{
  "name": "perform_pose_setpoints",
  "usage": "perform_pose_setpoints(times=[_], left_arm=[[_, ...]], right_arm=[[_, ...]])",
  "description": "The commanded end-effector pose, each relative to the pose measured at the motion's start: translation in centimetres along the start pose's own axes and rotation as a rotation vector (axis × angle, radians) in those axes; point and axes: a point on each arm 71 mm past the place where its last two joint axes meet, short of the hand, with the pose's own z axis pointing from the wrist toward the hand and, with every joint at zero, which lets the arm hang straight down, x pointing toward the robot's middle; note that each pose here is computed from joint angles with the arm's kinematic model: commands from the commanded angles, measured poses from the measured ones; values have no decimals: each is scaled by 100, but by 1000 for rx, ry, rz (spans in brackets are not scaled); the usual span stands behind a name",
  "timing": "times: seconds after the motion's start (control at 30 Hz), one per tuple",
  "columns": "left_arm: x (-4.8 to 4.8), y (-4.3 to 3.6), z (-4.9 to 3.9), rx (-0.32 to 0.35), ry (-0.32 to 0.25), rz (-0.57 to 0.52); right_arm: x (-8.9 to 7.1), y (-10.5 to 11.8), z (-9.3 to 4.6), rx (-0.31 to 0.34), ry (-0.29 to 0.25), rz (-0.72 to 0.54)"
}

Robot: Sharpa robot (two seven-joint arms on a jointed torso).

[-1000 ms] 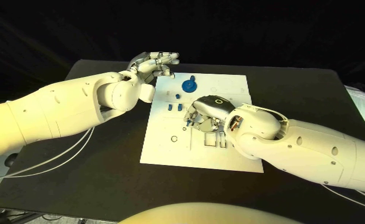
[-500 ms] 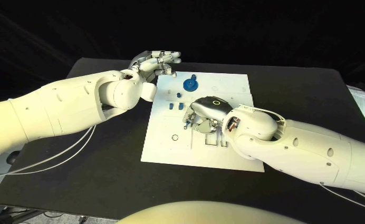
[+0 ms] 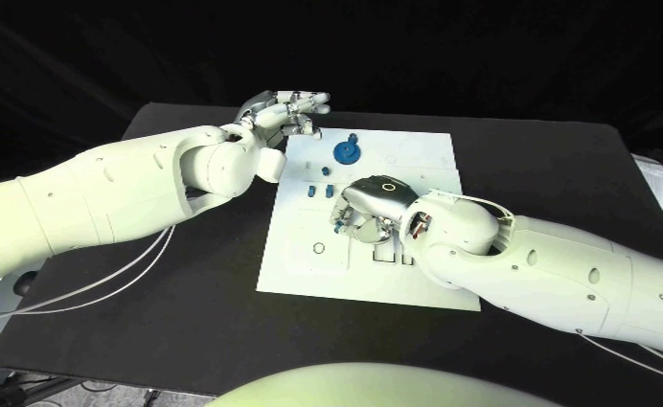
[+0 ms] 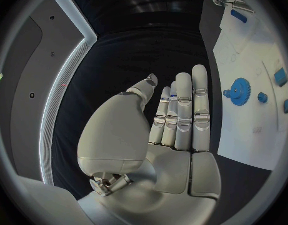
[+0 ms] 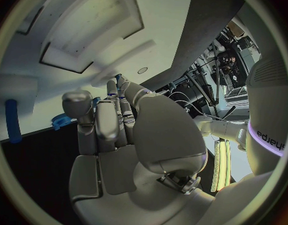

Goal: Assemble the parts on the task board

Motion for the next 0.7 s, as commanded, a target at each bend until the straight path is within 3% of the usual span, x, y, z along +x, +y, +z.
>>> perform_pose_setpoints(times=[0.03, 0.5, 0.7], left_arm=[[33, -1, 4, -2, 23, -12], [41, 8, 5, -13, 27, -13], [39, 11, 3, -19, 28, -13]], right_arm=[[44, 11, 2, -5, 41, -25], [64, 9, 48, 45, 46, -68], [42, -12, 42, 61, 10, -66]])
